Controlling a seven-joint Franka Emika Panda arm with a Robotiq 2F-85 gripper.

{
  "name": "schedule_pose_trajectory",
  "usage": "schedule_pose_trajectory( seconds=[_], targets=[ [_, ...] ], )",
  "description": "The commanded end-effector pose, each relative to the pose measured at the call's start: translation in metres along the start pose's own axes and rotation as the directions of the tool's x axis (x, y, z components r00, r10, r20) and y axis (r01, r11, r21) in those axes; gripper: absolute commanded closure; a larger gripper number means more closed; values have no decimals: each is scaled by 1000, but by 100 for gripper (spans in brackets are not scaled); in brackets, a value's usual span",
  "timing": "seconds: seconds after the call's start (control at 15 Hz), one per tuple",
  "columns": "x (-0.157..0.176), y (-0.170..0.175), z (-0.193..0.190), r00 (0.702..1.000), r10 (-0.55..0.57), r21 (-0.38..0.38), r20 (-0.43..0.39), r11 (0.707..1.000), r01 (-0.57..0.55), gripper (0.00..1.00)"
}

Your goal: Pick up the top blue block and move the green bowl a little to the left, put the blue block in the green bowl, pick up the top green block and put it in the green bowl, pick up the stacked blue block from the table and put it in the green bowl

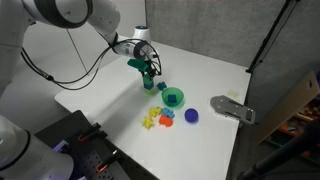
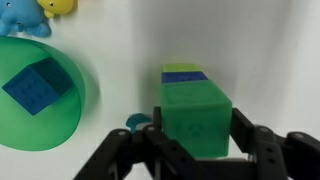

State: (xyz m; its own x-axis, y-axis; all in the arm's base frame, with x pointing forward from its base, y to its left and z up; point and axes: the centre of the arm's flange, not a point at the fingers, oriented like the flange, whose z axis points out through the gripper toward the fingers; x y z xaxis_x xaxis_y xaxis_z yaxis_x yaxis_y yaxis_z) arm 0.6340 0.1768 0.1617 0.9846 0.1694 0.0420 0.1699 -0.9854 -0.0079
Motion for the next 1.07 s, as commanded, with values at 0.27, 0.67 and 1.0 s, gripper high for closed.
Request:
schedule_pose_trajectory(
  seconds=[0.27, 0.67, 1.0],
  targets=[
    [3, 6, -25, 999, -21, -34, -34, 999, 19, 71],
    [5, 38, -39, 995, 88, -64, -41, 994, -91, 71],
    [-4, 85, -22, 976, 216, -119, -23, 969, -217, 71]
  ],
)
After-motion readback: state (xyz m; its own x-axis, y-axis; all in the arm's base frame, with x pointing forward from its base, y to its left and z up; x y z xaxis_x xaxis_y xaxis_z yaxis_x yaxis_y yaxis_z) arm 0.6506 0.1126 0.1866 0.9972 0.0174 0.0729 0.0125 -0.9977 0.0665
